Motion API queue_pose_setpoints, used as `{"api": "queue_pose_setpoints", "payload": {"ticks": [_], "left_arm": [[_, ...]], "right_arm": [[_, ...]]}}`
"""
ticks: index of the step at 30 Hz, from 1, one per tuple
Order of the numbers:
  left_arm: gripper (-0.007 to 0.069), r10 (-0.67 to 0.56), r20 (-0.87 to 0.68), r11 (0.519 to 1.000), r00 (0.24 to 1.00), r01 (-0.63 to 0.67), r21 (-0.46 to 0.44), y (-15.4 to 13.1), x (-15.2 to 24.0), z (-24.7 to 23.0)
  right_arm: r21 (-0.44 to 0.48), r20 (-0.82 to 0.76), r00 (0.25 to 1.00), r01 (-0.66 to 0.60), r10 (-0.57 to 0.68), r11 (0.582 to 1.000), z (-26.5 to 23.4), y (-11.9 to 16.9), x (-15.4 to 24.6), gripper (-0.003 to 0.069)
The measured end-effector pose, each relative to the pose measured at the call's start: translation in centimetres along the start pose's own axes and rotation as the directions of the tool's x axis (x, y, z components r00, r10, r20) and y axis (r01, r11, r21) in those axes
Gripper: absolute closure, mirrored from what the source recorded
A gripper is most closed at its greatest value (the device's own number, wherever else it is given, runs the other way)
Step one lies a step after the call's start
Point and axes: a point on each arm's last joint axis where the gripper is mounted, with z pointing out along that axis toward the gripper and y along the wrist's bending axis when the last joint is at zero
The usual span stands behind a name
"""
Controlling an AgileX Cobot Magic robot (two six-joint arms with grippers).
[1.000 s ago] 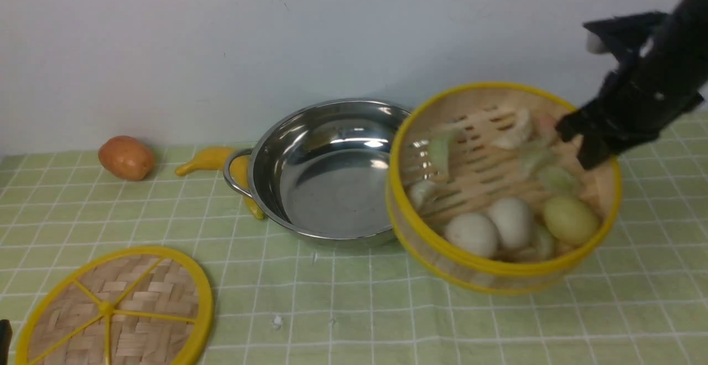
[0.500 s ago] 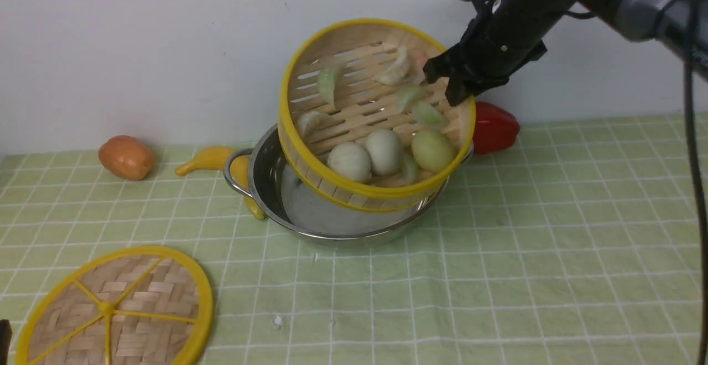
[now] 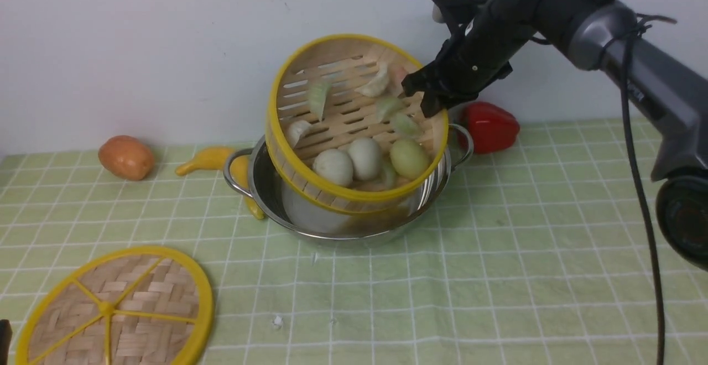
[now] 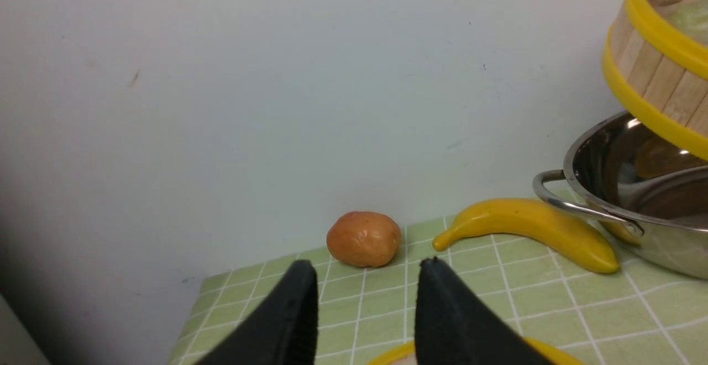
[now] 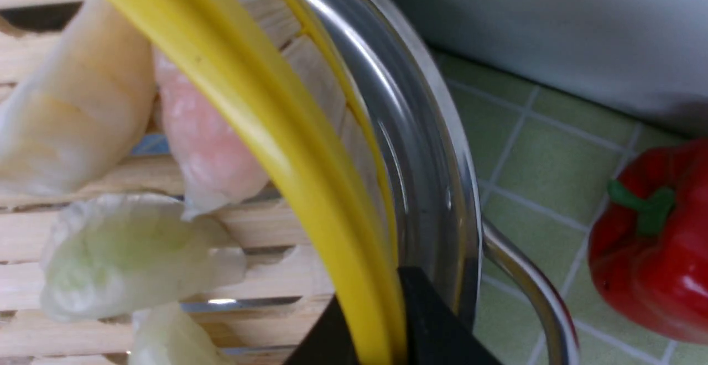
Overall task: Place the steamer in the pot on the green tablecloth, and put the lid on the steamer.
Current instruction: 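Place the bamboo steamer basket of food into the steel pot with the right gripper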
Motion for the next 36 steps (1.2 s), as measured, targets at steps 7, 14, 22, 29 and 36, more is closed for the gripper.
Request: {"api": "queue_pose_setpoints", "payload": {"ticks": [7, 14, 22, 29, 36], "left_arm": [[0.0382, 0.0, 0.0, 1.0, 1.0, 0.0, 0.0, 0.0, 0.0, 0.0], [0.0382, 0.0, 0.0, 1.0, 1.0, 0.0, 0.0, 0.0, 0.0, 0.0], [0.0382, 0.0, 0.0, 1.0, 1.0, 0.0, 0.0, 0.0, 0.0, 0.0], [0.0382, 0.0, 0.0, 1.0, 1.0, 0.0, 0.0, 0.0, 0.0, 0.0], [0.0382, 0.0, 0.0, 1.0, 1.0, 0.0, 0.0, 0.0, 0.0, 0.0]], "right_arm": [[0.019, -0.011, 0.999, 0.039, -0.038, 0.999, 0.5, 0.9, 0.3, 0.0603], [0.052, -0.023, 0.997, 0.068, -0.067, 0.996, 1.1, 1.2, 0.5, 0.0603], [0.072, -0.045, 0.996, 0.079, -0.076, 0.994, 2.2, 0.7, 0.9, 0.0603], [0.064, -0.073, 0.995, 0.068, -0.063, 0.996, 4.2, 0.3, 1.5, 0.0604], [0.058, -0.07, 0.994, 0.088, -0.084, 0.994, 4.4, 0.3, 1.5, 0.0605]]}}
